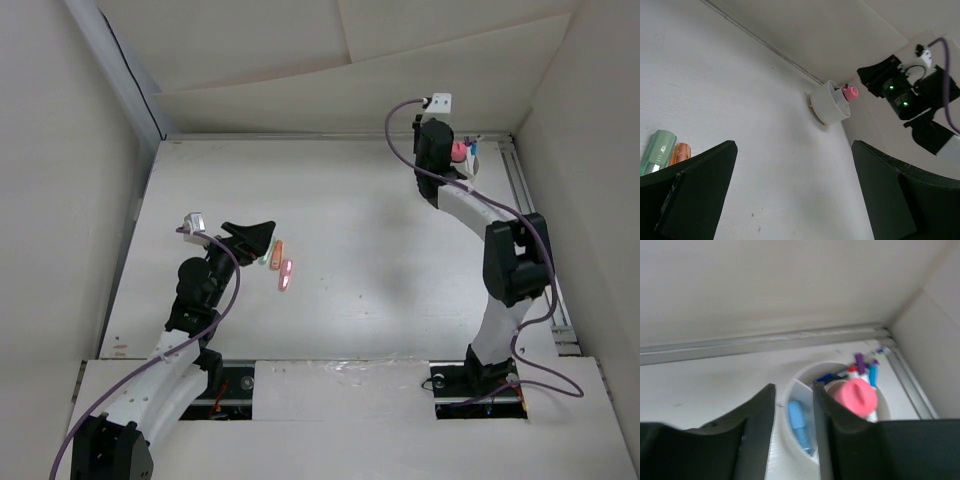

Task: Sort the stationery into containers
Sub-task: Place the pen in the storage box, then move the pen to the center of the board.

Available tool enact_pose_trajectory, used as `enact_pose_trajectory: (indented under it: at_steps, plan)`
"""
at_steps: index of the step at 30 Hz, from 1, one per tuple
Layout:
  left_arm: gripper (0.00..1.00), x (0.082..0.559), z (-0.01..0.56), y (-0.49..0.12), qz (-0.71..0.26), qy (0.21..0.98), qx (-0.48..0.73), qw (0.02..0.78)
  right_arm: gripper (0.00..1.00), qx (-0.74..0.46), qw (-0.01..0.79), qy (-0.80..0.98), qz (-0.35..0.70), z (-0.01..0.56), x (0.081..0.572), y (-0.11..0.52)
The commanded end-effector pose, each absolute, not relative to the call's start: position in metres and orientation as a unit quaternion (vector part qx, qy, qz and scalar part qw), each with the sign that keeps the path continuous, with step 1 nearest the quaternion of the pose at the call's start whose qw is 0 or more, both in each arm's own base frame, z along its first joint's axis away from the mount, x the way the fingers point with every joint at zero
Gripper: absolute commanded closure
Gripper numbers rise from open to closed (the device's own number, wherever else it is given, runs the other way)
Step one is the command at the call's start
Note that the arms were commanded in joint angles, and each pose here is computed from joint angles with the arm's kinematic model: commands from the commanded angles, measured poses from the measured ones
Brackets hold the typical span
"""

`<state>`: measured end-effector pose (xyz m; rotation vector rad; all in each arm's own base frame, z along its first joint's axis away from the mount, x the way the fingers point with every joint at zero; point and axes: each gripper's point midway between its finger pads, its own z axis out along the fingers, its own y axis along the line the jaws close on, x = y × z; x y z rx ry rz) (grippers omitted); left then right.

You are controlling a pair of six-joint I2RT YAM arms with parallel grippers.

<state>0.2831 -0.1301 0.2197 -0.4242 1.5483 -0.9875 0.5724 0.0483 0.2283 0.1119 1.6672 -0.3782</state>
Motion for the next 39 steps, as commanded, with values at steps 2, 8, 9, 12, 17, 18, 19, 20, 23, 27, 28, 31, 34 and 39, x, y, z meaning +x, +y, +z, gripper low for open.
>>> enact_pose_trajectory:
  at_steps: [2, 8, 9, 12, 17, 18, 19, 20, 23, 27, 28, 31, 34, 39]
  plan:
    - [0.00, 0.284, 0.230, -0.127, -0.418, 0.655, -0.179, 0.603, 0.72, -0.018, 0.667, 0.745, 0.002, 0.252, 0.555, 0.130]
    - [0.00, 0.288, 0.227, -0.122, -0.401, 0.664, -0.190, 0.602, 1.00, -0.127, 0.580, 0.788, 0.163, 0.192, 0.490, 0.257]
    - [0.00, 0.288, 0.229, -0.120, -0.399, 0.660, -0.193, 0.607, 1.00, -0.144, 0.553, 0.804, 0.164, 0.174, 0.477, 0.271]
    - [0.00, 0.291, 0.226, -0.113, -0.382, 0.664, -0.210, 0.607, 1.00, -0.210, 0.505, 0.812, 0.205, 0.152, 0.434, 0.328]
    - [0.00, 0.292, 0.223, -0.104, -0.361, 0.666, -0.231, 0.611, 0.80, -0.245, 0.447, 0.826, 0.242, 0.127, 0.378, 0.369]
    - [0.00, 0.294, 0.224, -0.100, -0.354, 0.665, -0.238, 0.613, 0.73, -0.256, 0.439, 0.822, 0.257, 0.127, 0.365, 0.381]
    - [0.00, 0.294, 0.222, -0.098, -0.349, 0.667, -0.242, 0.612, 0.66, -0.263, 0.430, 0.825, 0.256, 0.121, 0.358, 0.383]
    - [0.00, 0.294, 0.218, -0.098, -0.346, 0.673, -0.243, 0.607, 0.55, -0.256, 0.419, 0.833, 0.255, 0.113, 0.353, 0.386]
    - [0.00, 0.294, 0.220, -0.095, -0.338, 0.672, -0.250, 0.609, 0.40, -0.258, 0.397, 0.844, 0.253, 0.105, 0.340, 0.394]
    - [0.00, 0.292, 0.221, -0.093, -0.338, 0.669, -0.256, 0.610, 0.35, -0.272, 0.364, 0.850, 0.267, 0.086, 0.320, 0.412]
    - [0.00, 0.292, 0.221, -0.093, -0.338, 0.669, -0.256, 0.610, 0.35, -0.273, 0.356, 0.852, 0.270, 0.082, 0.314, 0.417]
    - [0.00, 0.290, 0.226, -0.090, -0.339, 0.663, -0.258, 0.616, 0.35, -0.268, 0.340, 0.861, 0.269, 0.065, 0.310, 0.424]
    - [0.00, 0.288, 0.232, -0.090, -0.346, 0.654, -0.260, 0.620, 0.35, -0.271, 0.330, 0.862, 0.273, 0.056, 0.307, 0.432]
    - [0.00, 0.286, 0.230, -0.089, -0.346, 0.654, -0.260, 0.620, 0.35, -0.280, 0.326, 0.858, 0.280, 0.056, 0.302, 0.443]
